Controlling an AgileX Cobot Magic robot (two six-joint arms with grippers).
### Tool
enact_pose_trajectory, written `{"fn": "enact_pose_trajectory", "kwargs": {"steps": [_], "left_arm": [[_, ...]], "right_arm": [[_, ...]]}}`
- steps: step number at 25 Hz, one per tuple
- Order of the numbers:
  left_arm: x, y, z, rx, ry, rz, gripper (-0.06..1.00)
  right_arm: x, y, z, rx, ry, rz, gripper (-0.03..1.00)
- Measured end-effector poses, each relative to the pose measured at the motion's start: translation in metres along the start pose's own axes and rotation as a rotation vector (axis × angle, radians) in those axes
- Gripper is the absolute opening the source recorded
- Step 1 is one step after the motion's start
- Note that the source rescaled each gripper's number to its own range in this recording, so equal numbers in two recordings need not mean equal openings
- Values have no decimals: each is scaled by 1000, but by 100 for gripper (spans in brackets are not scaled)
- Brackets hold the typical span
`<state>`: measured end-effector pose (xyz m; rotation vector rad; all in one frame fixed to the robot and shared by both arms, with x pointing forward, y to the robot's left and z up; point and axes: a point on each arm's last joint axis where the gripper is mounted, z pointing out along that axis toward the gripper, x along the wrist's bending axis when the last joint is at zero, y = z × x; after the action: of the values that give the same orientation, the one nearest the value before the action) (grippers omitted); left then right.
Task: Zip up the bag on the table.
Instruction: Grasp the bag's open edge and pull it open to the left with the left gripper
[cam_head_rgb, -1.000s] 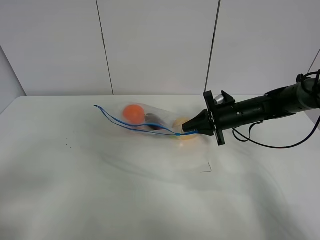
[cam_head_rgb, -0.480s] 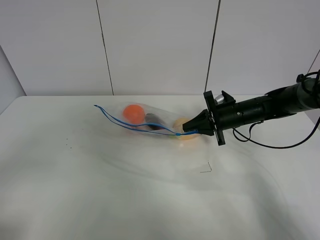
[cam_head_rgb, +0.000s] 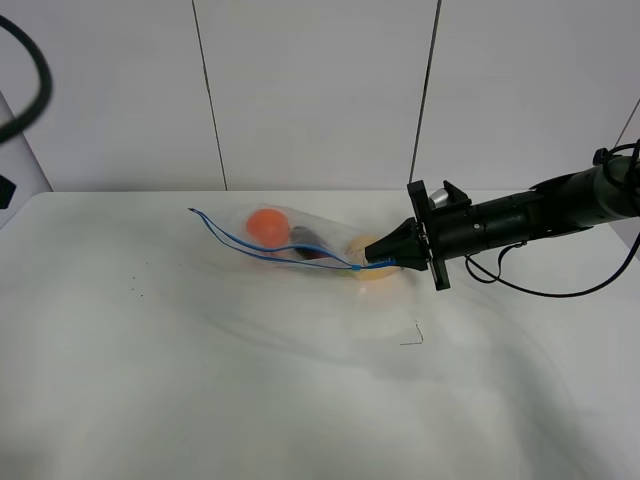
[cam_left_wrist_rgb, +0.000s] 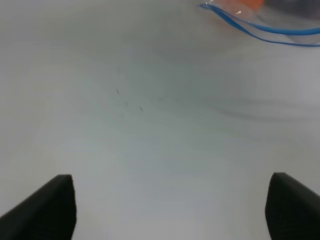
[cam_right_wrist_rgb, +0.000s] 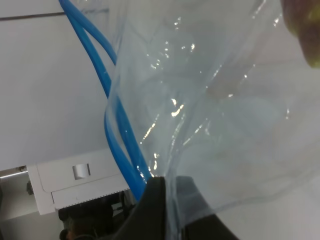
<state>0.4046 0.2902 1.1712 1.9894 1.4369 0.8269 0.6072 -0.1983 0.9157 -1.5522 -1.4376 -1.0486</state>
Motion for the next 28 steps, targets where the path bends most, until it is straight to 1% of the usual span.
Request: {"fn": "enact_pose_trajectory", "kwargs": {"steps": [3,9,10,11,12,14,16,19,22,24,28], "left_arm": [[6,16,28,4,0,166,100],[10,29,72,-3,0,566,100],[10,30,77,-2,-5,615,100],[10,30,82,-1,-13,642,100],[9,31,86,-4,-21,655,100],[7,32,93,-8,-54,645,100],[-1,34,98,-28,-90,638,100],[-27,37,106,-56,-171,680,100],[-56,38,117,-96,-229,713,100],[-75,40,125,-128,-257,713,100],[-112,43,145,-177,-313,743,100]], "right_arm": [[1,1,0,-7,7,4,0],[2,2,0,-24,24,13,0],[2,2,0,-26,26,14,0],[2,3,0,-27,27,15,0],[3,3,0,-29,30,16,0],[3,3,0,-29,30,16,0],[3,3,0,-30,30,16,0],[3,3,0,-32,32,17,0],[3,3,0,-36,36,19,0],[3,3,0,-37,37,20,0],[3,4,0,-39,39,23,0]]}}
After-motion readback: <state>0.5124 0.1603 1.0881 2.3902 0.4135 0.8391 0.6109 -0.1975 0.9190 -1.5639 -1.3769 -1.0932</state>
